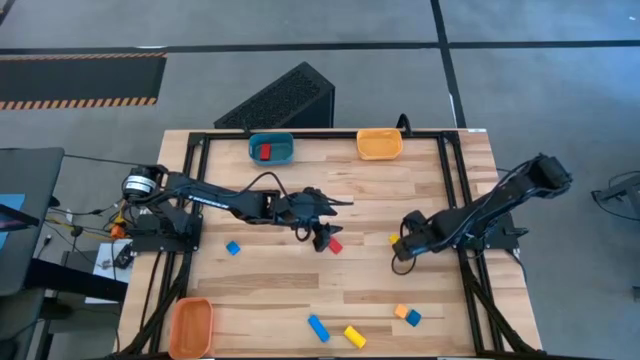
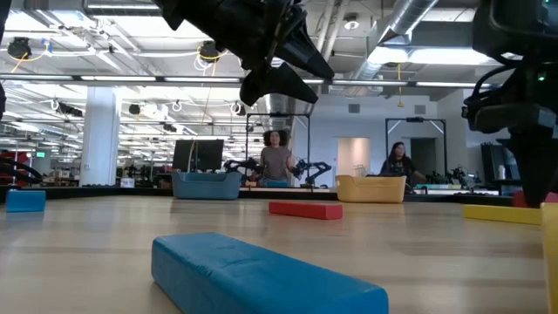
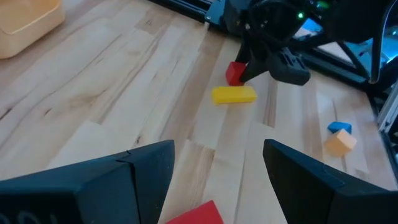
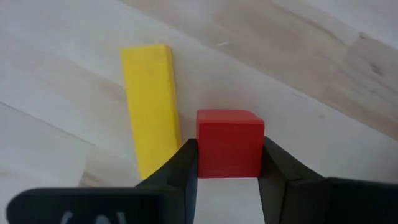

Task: Sort & place blocks by color
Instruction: Put the right red block into the blue bin

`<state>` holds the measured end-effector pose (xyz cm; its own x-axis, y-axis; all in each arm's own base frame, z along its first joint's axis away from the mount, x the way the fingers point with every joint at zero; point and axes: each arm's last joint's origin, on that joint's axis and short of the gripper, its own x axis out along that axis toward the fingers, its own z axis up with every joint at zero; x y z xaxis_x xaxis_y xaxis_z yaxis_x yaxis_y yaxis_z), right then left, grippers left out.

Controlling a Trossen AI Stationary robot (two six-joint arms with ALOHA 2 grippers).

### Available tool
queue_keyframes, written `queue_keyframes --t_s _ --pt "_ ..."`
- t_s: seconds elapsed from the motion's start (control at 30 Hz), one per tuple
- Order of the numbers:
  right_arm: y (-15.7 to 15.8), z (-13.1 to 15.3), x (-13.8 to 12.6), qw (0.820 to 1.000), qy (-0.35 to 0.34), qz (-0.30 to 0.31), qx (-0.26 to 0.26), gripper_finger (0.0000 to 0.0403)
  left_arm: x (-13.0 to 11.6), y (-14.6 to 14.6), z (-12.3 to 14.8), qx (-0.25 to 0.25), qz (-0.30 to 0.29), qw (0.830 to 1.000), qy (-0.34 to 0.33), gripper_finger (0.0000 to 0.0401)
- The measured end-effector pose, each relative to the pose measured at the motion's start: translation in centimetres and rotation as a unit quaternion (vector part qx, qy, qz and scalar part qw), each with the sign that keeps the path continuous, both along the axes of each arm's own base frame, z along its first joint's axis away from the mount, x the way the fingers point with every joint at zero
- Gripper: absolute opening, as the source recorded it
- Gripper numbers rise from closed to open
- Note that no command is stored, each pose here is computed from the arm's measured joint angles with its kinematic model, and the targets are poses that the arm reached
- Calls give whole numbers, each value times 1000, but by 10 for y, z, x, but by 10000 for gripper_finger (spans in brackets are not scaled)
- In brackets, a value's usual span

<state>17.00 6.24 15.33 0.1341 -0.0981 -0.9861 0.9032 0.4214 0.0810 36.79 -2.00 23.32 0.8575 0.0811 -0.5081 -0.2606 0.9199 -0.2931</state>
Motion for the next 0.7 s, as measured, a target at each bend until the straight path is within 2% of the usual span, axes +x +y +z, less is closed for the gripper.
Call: queue_keyframes --t_s 0.2,0.4,0.47,0.57,0.7 --pt "-2 17 1 999 -49 -4 -7 120 -11 14 18 -52 36 998 -12 233" --pt "-4 50 14 988 -133 27 -72 121 -18 31 40 -80 70 993 -61 233" --pt "-5 64 21 981 -157 59 -98 121 -18 35 42 -92 54 992 -71 233" --pt "-6 91 35 964 -205 106 -131 122 -17 39 51 -123 -10 987 -105 233" --pt "-6 135 51 929 -268 174 -185 125 -14 44 64 -177 -63 969 -162 233"
